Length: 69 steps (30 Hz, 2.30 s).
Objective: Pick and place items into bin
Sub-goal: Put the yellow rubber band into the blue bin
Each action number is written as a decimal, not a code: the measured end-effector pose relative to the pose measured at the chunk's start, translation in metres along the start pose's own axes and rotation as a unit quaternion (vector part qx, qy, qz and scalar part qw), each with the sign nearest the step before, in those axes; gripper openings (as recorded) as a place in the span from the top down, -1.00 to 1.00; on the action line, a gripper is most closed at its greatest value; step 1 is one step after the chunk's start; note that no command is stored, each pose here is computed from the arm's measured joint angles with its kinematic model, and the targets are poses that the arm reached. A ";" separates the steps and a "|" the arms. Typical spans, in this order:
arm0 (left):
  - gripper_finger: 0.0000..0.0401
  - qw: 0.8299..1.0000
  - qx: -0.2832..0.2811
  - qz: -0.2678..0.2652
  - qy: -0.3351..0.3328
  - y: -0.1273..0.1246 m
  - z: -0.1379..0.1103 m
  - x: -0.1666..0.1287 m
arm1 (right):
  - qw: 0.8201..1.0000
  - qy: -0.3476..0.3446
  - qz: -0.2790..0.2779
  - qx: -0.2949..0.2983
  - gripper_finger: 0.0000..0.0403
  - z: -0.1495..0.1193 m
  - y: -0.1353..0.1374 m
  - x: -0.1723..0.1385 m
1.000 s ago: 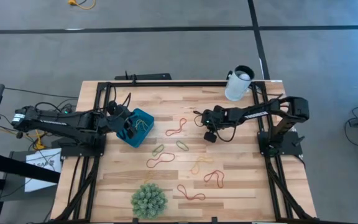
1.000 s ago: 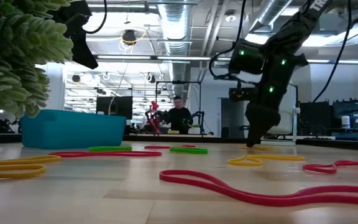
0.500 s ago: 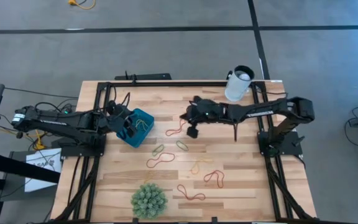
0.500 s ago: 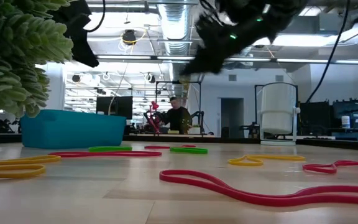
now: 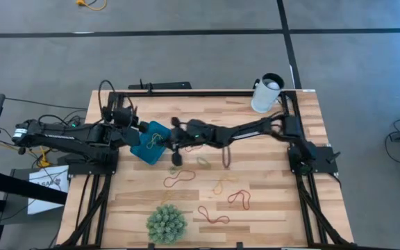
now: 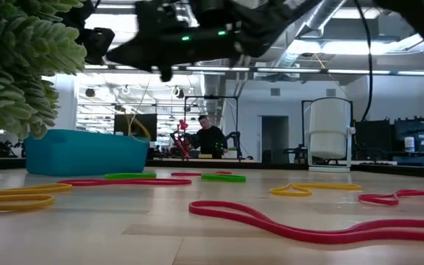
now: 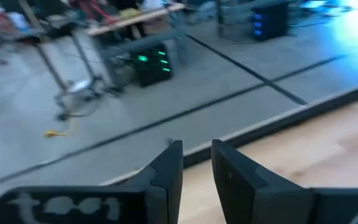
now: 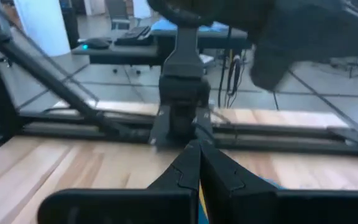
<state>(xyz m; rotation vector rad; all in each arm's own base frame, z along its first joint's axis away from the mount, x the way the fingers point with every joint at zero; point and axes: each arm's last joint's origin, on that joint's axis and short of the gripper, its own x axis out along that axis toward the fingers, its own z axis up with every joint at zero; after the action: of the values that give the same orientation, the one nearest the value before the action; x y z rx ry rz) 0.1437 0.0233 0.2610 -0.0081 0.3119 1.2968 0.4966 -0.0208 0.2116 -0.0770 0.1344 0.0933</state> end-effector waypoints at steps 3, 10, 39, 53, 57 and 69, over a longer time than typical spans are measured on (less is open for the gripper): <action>0.63 1.000 0.003 0.026 -0.003 0.004 -0.001 0.003 | 1.000 -0.021 -0.008 -0.002 1.00 0.009 -0.009 0.019; 0.63 0.999 0.006 0.049 0.001 0.009 -0.003 0.006 | 1.000 0.001 -0.014 0.001 1.00 0.023 -0.021 0.039; 0.63 0.999 -0.011 0.037 0.007 0.015 -0.001 0.004 | 0.987 0.153 -0.009 0.040 0.80 -0.065 -0.022 0.060; 0.63 0.998 -0.011 -0.022 0.054 0.011 -0.004 0.004 | 0.983 0.184 -0.001 0.023 0.32 -0.041 -0.026 0.061; 0.63 0.996 -0.009 -0.057 0.067 0.009 -0.003 0.001 | 0.971 0.237 0.010 0.005 0.25 0.001 -0.028 0.049; 0.63 0.956 -0.082 -0.271 0.073 -0.016 0.022 -0.019 | 0.976 0.217 0.002 -0.035 0.22 0.171 -0.034 -0.083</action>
<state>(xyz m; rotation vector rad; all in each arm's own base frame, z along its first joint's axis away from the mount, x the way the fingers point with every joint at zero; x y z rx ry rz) 0.1598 0.0044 0.2843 -0.3129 0.3010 0.7719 0.4406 -0.0477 0.3941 -0.1661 0.5678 0.0851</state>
